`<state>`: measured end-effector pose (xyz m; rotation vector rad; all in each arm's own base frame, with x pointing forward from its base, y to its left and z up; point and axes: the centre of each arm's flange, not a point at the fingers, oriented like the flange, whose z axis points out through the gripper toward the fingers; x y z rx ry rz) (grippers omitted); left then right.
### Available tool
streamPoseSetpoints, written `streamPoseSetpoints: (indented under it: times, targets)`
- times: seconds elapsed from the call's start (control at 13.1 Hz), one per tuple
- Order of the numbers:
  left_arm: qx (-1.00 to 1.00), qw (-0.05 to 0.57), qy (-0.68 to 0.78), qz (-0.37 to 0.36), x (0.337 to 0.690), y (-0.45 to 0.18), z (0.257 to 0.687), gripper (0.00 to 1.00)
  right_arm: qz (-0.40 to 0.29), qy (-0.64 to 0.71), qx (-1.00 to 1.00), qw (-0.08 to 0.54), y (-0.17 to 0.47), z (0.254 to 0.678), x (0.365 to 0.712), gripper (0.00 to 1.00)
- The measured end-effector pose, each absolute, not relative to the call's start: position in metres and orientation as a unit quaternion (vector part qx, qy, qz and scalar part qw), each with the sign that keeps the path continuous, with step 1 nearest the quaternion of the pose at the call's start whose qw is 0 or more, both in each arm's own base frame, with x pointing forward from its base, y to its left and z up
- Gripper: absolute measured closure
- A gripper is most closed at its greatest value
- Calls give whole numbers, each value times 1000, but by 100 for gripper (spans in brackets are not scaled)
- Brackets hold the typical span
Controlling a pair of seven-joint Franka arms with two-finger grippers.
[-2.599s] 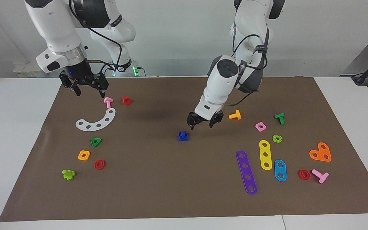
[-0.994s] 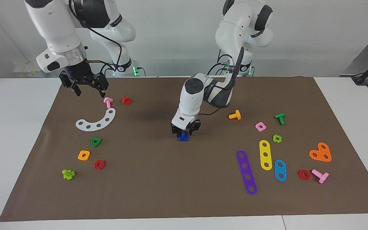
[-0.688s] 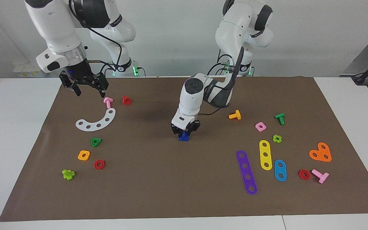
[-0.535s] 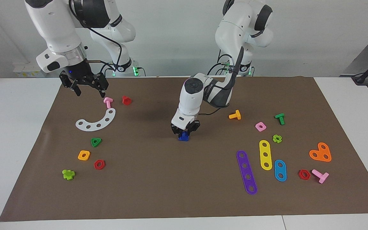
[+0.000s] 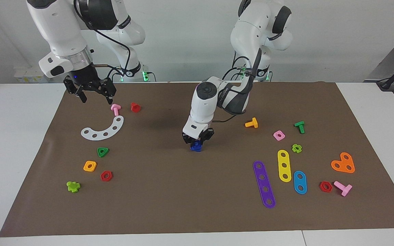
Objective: Unscrew and place screws in storage area
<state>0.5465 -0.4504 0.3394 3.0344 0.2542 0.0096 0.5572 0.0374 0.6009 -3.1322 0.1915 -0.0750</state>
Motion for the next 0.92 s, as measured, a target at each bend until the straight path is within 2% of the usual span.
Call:
streamPoseSetpoints:
  times: [0.31, 0.54, 0.76, 0.92]
  targets:
    - [992, 37, 120, -10, 576, -426, 373, 53, -24, 61, -998, 1, 37, 601, 557, 0]
    - [986, 46, 163, -10, 623, -362, 406, 53, -24, 61, -998, 1, 37, 601, 557, 0]
    - [991, 43, 127, -19, 644, -300, 430, 53, -24, 61, -998, 1, 37, 601, 557, 0]
    - [995, 39, 78, -37, 654, -243, 429, 53, -24, 61, -998, 1, 37, 601, 557, 0]
